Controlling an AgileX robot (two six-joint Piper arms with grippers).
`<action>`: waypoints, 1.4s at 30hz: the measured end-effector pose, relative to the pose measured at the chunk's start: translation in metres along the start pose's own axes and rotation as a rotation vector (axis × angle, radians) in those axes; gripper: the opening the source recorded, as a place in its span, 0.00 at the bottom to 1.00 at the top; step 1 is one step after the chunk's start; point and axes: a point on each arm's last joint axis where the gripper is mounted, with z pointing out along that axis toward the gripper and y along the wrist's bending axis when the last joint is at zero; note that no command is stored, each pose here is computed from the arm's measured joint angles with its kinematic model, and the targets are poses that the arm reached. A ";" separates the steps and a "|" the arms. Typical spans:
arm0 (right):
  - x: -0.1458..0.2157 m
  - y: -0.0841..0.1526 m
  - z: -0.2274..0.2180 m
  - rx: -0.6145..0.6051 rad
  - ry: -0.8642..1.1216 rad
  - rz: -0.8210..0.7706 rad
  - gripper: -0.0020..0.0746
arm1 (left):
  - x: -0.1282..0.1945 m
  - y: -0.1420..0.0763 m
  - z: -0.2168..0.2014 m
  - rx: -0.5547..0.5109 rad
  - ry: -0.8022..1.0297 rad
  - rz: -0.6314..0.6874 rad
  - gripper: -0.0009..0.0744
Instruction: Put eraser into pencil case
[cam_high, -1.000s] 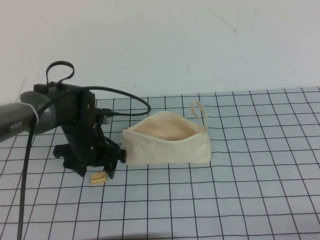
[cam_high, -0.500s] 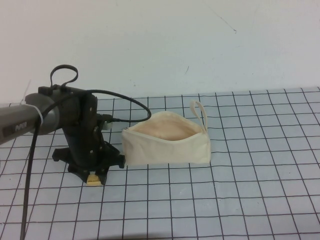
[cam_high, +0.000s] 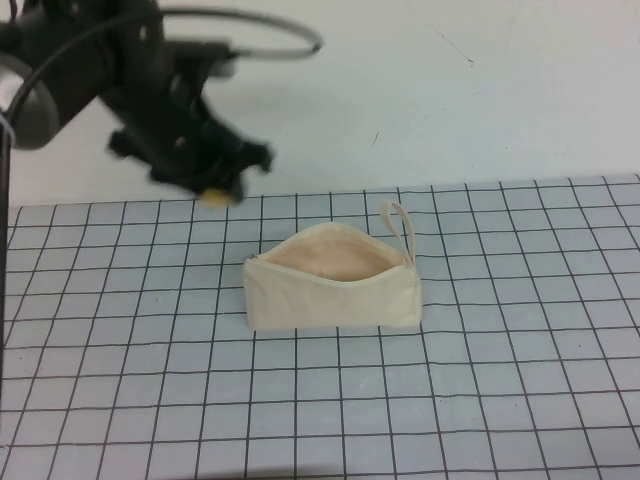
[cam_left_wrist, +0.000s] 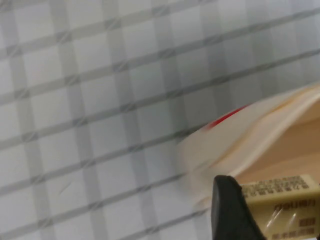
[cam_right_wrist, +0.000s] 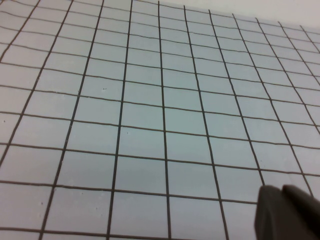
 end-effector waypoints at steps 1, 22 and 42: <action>0.000 0.000 0.000 0.000 0.000 0.000 0.02 | -0.003 -0.007 -0.005 0.034 -0.035 0.011 0.41; 0.000 0.000 0.000 0.000 0.000 0.000 0.02 | -0.010 -0.050 0.019 -0.114 -0.161 0.160 0.13; 0.000 0.000 0.000 0.000 0.000 0.000 0.02 | 0.092 -0.013 -0.212 -0.124 -0.703 0.192 0.01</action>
